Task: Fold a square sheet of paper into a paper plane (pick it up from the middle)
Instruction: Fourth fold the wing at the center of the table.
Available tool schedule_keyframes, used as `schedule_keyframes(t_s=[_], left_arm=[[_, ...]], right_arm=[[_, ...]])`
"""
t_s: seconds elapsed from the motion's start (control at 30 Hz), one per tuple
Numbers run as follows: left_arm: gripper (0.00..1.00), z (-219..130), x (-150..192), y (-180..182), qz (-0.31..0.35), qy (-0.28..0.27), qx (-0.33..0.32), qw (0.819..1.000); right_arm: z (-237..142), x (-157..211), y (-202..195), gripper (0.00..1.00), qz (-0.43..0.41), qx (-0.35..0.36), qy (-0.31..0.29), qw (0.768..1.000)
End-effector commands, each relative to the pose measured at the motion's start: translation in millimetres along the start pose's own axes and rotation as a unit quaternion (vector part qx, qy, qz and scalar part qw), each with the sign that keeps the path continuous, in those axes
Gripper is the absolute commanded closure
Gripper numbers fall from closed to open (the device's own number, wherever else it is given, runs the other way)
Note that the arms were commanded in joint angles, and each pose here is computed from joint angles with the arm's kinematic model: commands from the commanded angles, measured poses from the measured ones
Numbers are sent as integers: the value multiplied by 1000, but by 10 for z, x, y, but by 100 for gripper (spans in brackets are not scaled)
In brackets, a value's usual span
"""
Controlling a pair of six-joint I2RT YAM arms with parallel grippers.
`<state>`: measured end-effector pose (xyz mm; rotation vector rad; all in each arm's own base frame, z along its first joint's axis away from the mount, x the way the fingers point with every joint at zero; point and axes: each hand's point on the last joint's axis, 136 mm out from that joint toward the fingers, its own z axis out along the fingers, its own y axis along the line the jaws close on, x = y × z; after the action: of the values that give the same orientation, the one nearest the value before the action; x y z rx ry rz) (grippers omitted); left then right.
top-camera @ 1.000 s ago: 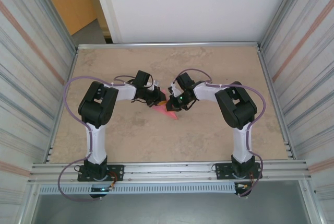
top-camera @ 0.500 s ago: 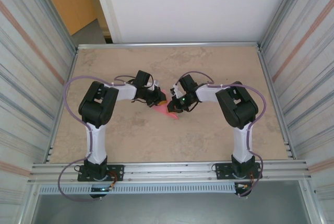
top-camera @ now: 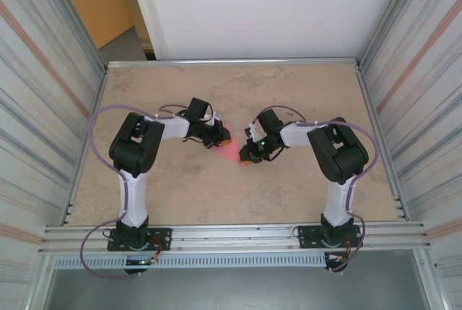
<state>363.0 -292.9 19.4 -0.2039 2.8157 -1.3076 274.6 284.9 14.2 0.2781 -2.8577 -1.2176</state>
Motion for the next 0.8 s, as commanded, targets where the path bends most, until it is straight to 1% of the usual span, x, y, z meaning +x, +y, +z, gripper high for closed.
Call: schedule_keyframes(t_s=[0.0,0.27,0.37,0.43,0.6,0.7,0.77], left_arm=[[91,168,313,738,-72,40,-105,991],[91,163,316,731,-71,40,-104,991],[91,160,309,725,-71,39,-102,991],[91,156,297,704,-69,37,-100,992],[91,149,289,675,-64,36,-95,993],[91,157,281,651,-63,35,-91,993],[91,162,281,639,-62,35,-90,993]], right_arm=[[-18,338,-175,88,53,25,44,997],[-141,499,-233,88,65,32,42,996],[-203,476,-209,87,60,32,31,997],[-257,401,-157,87,50,31,16,998],[-402,113,125,87,0,22,-35,999],[-353,-52,230,87,-16,20,-48,999],[-260,-134,242,88,-15,20,-47,999]])
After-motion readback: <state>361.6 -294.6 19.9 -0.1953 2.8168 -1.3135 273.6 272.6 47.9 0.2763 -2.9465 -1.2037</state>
